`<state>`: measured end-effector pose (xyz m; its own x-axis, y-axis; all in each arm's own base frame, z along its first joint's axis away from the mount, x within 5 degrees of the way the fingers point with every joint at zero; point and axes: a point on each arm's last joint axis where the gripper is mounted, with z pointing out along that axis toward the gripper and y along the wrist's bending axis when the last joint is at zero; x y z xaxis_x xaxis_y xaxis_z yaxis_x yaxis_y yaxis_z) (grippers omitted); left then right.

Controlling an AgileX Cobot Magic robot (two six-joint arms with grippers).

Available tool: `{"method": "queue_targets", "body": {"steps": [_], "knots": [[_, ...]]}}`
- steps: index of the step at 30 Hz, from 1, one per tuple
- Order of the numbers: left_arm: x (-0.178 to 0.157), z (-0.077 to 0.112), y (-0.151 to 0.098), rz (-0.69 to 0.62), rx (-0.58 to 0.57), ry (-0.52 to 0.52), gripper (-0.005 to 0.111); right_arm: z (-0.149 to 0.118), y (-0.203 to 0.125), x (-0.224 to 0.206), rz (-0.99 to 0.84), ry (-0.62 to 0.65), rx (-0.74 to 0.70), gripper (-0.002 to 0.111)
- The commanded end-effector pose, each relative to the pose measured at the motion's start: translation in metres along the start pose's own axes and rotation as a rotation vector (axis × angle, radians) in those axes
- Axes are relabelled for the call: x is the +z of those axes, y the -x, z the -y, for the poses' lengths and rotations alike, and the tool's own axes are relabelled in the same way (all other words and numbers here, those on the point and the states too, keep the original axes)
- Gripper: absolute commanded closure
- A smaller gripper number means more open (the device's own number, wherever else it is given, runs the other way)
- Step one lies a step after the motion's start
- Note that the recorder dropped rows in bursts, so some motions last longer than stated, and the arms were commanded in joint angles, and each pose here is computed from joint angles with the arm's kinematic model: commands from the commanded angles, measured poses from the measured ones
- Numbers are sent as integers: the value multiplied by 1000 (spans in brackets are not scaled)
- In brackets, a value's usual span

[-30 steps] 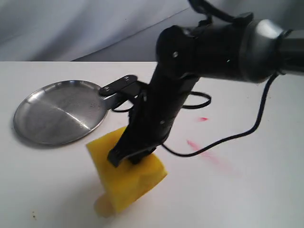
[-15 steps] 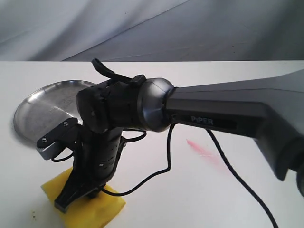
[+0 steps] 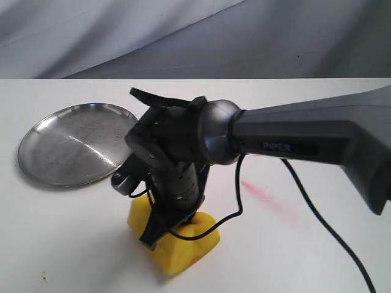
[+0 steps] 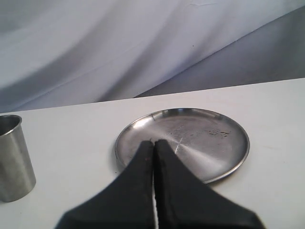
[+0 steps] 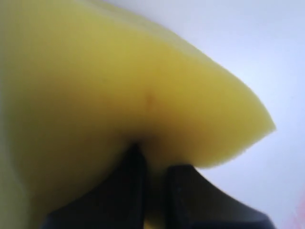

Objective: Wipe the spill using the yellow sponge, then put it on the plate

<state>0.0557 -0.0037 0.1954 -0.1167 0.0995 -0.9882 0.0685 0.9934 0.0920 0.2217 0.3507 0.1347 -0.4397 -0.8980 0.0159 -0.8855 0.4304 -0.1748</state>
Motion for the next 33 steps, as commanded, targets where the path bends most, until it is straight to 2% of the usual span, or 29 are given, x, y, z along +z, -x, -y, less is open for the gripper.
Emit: {"method": "queue_targets", "body": {"steps": [1, 7, 11, 13, 20, 29, 33], "knots": [[0, 0, -1, 6, -1, -5, 107, 46, -36, 37, -215, -82, 76, 108], [0, 0, -1, 6, -1, -5, 107, 89, -57, 34, -245, -105, 221, 108], [0, 0, -1, 6, -1, -5, 107, 95, -57, 26, -203, -98, 251, 108], [0, 0, -1, 6, -1, -5, 107, 87, -52, 26, -170, -50, 259, 108], [0, 0, -1, 6, -1, -5, 107, 28, -16, 14, -19, 112, 143, 108], [0, 0, -1, 6, -1, -5, 107, -54, 38, -23, 117, 178, -101, 108], [0, 0, -1, 6, -1, -5, 107, -62, 45, -23, 112, 154, -143, 108]]}}
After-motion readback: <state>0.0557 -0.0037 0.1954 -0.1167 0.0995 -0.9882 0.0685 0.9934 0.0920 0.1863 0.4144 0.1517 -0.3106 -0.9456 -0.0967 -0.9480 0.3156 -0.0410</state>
